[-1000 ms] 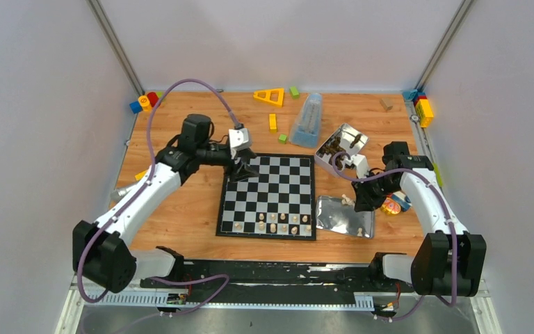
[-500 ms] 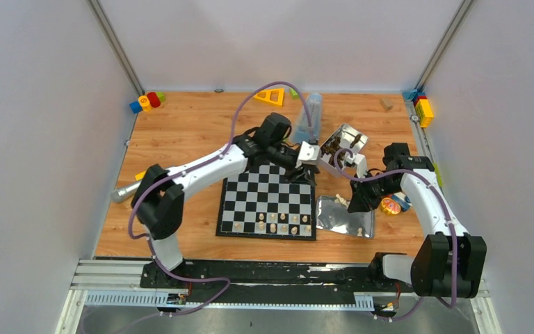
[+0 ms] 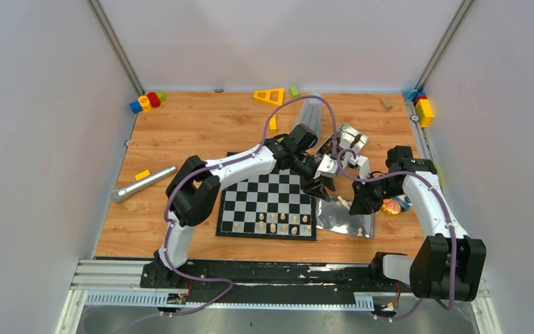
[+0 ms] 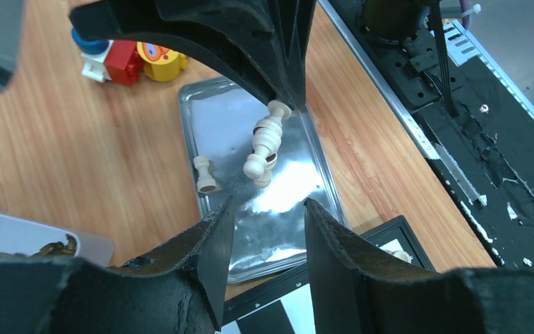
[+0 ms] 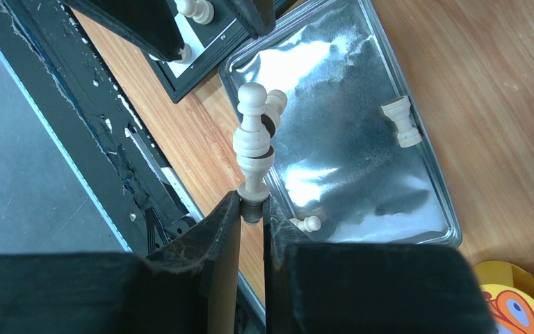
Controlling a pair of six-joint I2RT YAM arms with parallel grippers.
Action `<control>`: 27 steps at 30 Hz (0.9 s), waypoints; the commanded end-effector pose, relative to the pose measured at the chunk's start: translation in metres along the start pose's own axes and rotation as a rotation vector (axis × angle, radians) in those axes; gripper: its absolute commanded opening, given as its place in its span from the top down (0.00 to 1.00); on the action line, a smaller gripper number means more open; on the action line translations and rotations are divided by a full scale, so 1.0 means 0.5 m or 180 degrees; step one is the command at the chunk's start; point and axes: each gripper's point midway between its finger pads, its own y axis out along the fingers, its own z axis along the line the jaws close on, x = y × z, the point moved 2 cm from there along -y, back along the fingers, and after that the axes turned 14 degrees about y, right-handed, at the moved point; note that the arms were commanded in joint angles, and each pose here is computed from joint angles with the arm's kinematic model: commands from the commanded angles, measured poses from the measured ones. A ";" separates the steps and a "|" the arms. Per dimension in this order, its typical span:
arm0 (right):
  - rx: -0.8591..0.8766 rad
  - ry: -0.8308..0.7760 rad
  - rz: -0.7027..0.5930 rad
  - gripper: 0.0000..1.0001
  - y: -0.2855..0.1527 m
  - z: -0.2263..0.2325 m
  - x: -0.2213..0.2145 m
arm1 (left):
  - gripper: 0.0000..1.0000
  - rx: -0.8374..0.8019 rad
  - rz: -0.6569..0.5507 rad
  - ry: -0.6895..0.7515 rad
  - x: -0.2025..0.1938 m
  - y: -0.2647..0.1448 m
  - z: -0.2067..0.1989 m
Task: Set up the chess pieces on the board
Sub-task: Pick up the chess piece from the storage box.
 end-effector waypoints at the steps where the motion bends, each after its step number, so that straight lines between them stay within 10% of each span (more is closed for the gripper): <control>1: 0.0085 -0.0142 -0.0189 1.00 -0.011 0.013 0.019 | 0.50 -0.0099 -0.0207 0.0134 0.030 0.012 0.006; 27: 0.0085 -0.0124 -0.0201 1.00 -0.014 0.012 0.020 | 0.48 -0.0102 -0.0557 -0.0394 0.028 0.050 0.032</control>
